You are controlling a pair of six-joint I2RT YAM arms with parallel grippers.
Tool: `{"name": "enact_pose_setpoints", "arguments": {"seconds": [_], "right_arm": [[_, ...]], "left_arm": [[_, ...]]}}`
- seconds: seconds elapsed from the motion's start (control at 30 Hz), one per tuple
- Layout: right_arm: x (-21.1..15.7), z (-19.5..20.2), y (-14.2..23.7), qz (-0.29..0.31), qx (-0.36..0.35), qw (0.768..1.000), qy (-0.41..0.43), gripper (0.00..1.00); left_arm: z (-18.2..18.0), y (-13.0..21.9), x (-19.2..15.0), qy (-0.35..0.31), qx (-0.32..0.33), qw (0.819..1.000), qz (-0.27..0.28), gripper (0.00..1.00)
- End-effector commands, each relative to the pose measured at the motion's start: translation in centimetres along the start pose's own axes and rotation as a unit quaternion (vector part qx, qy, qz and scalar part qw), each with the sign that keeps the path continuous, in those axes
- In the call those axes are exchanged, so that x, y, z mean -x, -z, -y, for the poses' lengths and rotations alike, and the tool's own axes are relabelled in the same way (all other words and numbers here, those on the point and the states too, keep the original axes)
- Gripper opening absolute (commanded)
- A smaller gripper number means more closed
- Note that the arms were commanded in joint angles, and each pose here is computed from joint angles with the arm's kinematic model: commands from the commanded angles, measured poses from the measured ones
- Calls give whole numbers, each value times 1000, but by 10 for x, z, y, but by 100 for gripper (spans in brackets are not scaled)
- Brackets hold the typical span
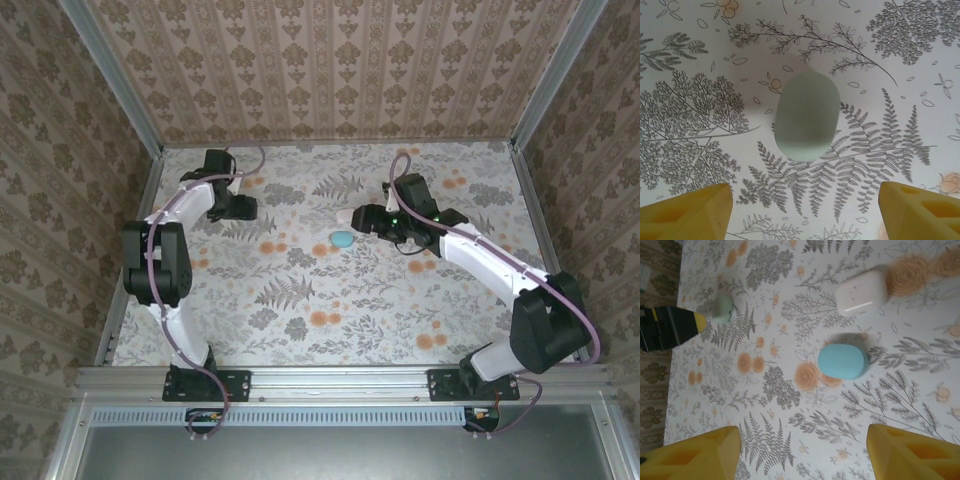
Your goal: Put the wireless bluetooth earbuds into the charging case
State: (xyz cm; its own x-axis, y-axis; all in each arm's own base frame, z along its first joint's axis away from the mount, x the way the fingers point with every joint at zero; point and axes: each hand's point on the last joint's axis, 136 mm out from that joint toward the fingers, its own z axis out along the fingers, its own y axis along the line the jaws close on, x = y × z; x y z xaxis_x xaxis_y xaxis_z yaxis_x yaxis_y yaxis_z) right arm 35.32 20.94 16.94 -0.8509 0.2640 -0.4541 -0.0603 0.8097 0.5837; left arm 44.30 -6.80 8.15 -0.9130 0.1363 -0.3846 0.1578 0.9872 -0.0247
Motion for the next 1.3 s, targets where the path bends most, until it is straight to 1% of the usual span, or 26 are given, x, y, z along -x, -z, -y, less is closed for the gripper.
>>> {"name": "enact_pose_setpoints", "arguments": {"seconds": [0.0,0.1,0.37,0.5,0.6,0.63,0.8,0.83,0.9,1.0,1.07,1.17,1.27], "right_arm": [[-6,14,10,4,-24,1000,-5,69],[-5,10,21,14,-18,1000,-5,70],[-9,16,24,17,-21,999,-19,70],[-12,17,23,14,-22,999,-23,70],[-12,20,22,13,-27,999,-24,70],[-13,21,22,11,-28,999,-25,70],[-13,22,23,12,-30,999,-28,70],[-14,22,23,12,-31,999,-29,70],[-15,23,23,12,-31,999,-28,70],[-16,24,24,11,-33,999,-26,70],[-16,25,24,11,-34,999,-26,70],[-17,26,24,10,-34,999,-27,70],[-18,27,24,9,-35,999,-25,71]], "left_arm": [[-8,-9,2,-27,-1,999,-30,78],[-5,-21,5,-27,-18,998,-48,77],[4,-39,22,-31,-50,997,-53,76],[4,-48,18,-40,-43,995,-76,74],[5,-58,9,-54,-33,993,-101,69],[6,-60,8,-57,-34,992,-105,68],[6,-61,6,-53,-31,992,-107,66],[7,-60,6,-53,-32,992,-107,64],[7,-61,6,-53,-31,992,-107,56],[7,-59,8,-48,-32,993,-103,40],[9,-55,10,-43,-32,994,-95,33],[16,-42,12,-36,-34,996,-77,32],[33,-22,10,-24,-51,997,-59,32]]}}
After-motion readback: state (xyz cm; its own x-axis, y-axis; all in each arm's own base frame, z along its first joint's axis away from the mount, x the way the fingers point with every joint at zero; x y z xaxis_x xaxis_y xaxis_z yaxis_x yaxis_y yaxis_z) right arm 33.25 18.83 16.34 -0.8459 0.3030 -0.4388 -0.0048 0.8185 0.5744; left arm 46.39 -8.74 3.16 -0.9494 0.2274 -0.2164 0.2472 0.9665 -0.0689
